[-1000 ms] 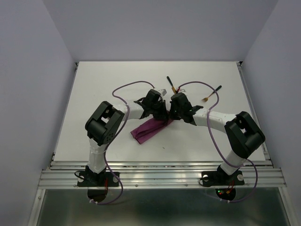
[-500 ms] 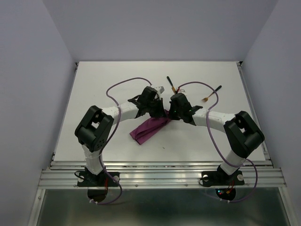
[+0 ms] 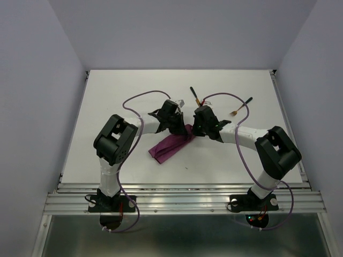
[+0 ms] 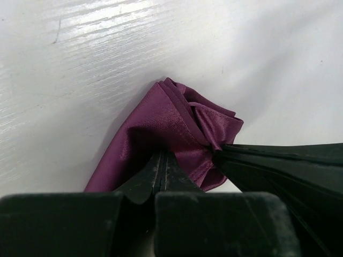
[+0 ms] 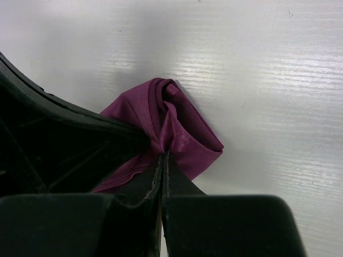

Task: Fold the napkin into a case and place the utensils inside
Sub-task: Stuff the top corner of the smaller-rectangle-folded napkin into the folded napkin.

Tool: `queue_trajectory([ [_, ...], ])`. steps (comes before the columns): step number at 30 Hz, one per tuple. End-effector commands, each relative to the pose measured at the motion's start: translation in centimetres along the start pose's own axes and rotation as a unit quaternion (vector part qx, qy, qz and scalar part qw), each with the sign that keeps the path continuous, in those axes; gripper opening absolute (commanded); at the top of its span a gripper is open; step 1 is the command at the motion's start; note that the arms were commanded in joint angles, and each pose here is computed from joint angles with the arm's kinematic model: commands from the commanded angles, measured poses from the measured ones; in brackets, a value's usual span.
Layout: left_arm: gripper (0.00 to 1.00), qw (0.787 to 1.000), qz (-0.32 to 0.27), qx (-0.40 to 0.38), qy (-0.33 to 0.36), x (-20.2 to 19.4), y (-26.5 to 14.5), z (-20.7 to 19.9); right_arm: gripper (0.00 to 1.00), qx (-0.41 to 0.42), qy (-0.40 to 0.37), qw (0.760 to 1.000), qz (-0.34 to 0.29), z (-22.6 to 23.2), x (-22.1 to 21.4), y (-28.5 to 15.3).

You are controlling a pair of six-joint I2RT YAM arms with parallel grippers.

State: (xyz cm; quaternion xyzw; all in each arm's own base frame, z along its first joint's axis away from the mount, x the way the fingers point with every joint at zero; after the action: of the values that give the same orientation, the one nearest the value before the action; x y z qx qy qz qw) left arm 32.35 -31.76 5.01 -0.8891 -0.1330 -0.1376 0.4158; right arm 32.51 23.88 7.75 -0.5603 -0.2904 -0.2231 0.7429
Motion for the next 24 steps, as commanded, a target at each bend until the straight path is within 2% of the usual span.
queue_trajectory([
  [1, 0.0, 1.0, 0.003, -0.013, 0.017, -0.1, 0.6, -0.8, 0.01, 0.021, 0.004, 0.999, -0.035, 1.6, 2.5, -0.1],
  [24, 0.0, 0.998, 0.028, -0.061, 0.014, -1.6, 1.6, -3.2, 0.01, 0.025, 0.01, 0.999, -0.033, 2.2, 3.0, 0.7],
])
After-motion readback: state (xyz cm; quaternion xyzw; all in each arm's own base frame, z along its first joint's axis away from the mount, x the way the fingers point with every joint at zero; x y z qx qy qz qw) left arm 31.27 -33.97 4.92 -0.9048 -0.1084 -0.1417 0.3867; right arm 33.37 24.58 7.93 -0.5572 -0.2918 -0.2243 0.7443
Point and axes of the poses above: each gripper's point midway between its finger pads, its own y axis out along the fingers, its own z axis along the line the jaws close on, x = y × z, the point moved 3 cm from there along -y, back along the fingers, and after that the axes turned 9 degrees about -y, right-handed, at the moved point
